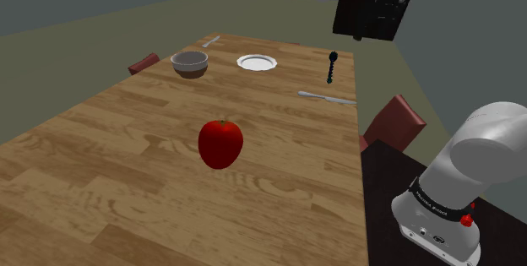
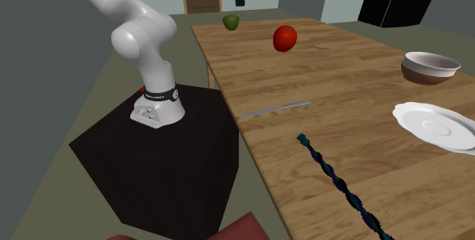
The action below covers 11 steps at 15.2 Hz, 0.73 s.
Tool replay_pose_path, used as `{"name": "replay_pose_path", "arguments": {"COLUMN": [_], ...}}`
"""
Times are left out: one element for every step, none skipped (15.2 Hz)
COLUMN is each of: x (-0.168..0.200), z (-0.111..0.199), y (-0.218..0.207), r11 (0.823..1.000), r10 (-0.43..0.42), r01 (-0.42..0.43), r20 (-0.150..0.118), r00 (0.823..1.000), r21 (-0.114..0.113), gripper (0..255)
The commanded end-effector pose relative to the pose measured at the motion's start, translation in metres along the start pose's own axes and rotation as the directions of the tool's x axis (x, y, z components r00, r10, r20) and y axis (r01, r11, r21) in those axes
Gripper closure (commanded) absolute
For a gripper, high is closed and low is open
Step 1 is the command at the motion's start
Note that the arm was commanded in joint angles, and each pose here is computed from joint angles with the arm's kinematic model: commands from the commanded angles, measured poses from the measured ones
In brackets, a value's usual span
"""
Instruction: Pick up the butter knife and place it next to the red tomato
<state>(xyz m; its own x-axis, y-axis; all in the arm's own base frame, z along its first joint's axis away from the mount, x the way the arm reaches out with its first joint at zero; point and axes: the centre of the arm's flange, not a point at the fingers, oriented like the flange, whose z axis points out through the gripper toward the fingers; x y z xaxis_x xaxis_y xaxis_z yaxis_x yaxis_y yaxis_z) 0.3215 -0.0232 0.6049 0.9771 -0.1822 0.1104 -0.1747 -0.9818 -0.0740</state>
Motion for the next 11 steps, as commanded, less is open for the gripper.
{"name": "replay_pose_path", "arguments": {"x": [0.000,0.002,0.004,0.006,0.009,0.011,0.014,0.017,0.020,0.024,0.027], "z": [0.000,0.012,0.025,0.037,0.049,0.061,0.074,0.086,0.098,0.110,0.122], "y": [0.000,0.003,0.006,0.010,0.013,0.016,0.019,0.022,0.025,0.028,0.030], "r11": [1.000,0.999,0.998,0.994,0.990,0.985,0.978,0.970,0.961,0.950,0.939], "r10": [0.000,-0.035,-0.070,-0.105,-0.140,-0.174,-0.209,-0.243,-0.277,-0.310,-0.343], "r01": [0.000,0.035,0.070,0.105,0.139,0.174,0.208,0.242,0.275,0.308,0.341], "r20": [0.000,-0.005,-0.011,-0.016,-0.021,-0.026,-0.030,-0.035,-0.039,-0.043,-0.047], "r00": [1.000,0.999,0.997,0.994,0.990,0.984,0.978,0.969,0.960,0.950,0.938], "r21": [0.000,-0.004,-0.008,-0.012,-0.016,-0.021,-0.026,-0.031,-0.036,-0.041,-0.046], "gripper": [0,0,0,0,0,0,0,0,0,0,0]}}
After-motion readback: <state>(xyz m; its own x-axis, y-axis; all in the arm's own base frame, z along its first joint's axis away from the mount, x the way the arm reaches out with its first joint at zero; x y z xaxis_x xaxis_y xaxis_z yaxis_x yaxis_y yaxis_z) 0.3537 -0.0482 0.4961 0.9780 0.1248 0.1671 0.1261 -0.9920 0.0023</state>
